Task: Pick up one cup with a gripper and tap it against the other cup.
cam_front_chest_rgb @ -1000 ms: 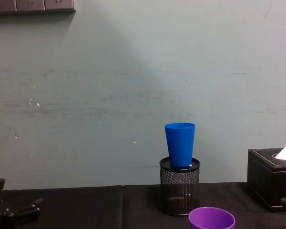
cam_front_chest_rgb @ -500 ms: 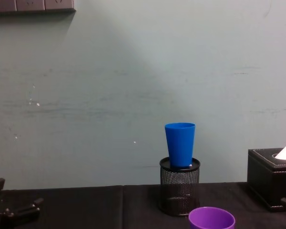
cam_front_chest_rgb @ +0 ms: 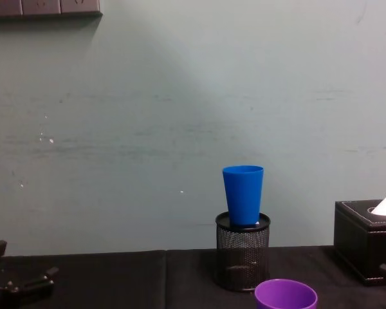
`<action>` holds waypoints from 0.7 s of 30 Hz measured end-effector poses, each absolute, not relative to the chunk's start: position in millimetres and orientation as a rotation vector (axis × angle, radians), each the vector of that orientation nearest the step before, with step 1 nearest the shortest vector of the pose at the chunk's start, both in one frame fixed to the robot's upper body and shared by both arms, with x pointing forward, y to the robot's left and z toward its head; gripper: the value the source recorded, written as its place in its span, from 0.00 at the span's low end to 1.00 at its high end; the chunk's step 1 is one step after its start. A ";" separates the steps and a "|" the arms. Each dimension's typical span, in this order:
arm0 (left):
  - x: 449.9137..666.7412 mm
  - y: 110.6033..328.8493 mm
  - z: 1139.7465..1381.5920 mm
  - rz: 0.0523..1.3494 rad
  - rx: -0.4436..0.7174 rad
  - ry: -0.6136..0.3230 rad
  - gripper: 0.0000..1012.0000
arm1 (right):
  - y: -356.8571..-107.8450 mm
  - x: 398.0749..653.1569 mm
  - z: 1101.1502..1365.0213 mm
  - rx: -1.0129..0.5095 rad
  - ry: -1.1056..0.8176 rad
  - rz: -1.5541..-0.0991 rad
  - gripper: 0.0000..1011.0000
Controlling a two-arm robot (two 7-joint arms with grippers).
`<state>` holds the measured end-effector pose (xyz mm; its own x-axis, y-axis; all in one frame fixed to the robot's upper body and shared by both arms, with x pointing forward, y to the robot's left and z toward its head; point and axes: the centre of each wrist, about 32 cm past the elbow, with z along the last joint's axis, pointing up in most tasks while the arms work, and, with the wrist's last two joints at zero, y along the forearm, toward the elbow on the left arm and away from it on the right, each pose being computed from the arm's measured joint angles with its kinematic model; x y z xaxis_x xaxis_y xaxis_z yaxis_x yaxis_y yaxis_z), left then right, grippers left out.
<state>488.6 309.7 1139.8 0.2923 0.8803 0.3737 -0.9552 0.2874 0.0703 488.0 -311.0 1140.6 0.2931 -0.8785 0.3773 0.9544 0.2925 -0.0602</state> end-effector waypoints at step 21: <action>488.6 309.7 1139.8 1.248 0.304 -0.285 0.99 | -327.5 455.7 1163.2 -0.179 -0.205 -1.106 0.99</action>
<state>488.6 309.7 1139.8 0.2923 0.8803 0.3737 -0.9552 0.2874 0.0702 455.7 -327.5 1163.2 0.4329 -0.8655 0.2521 0.8983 0.4374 -0.0408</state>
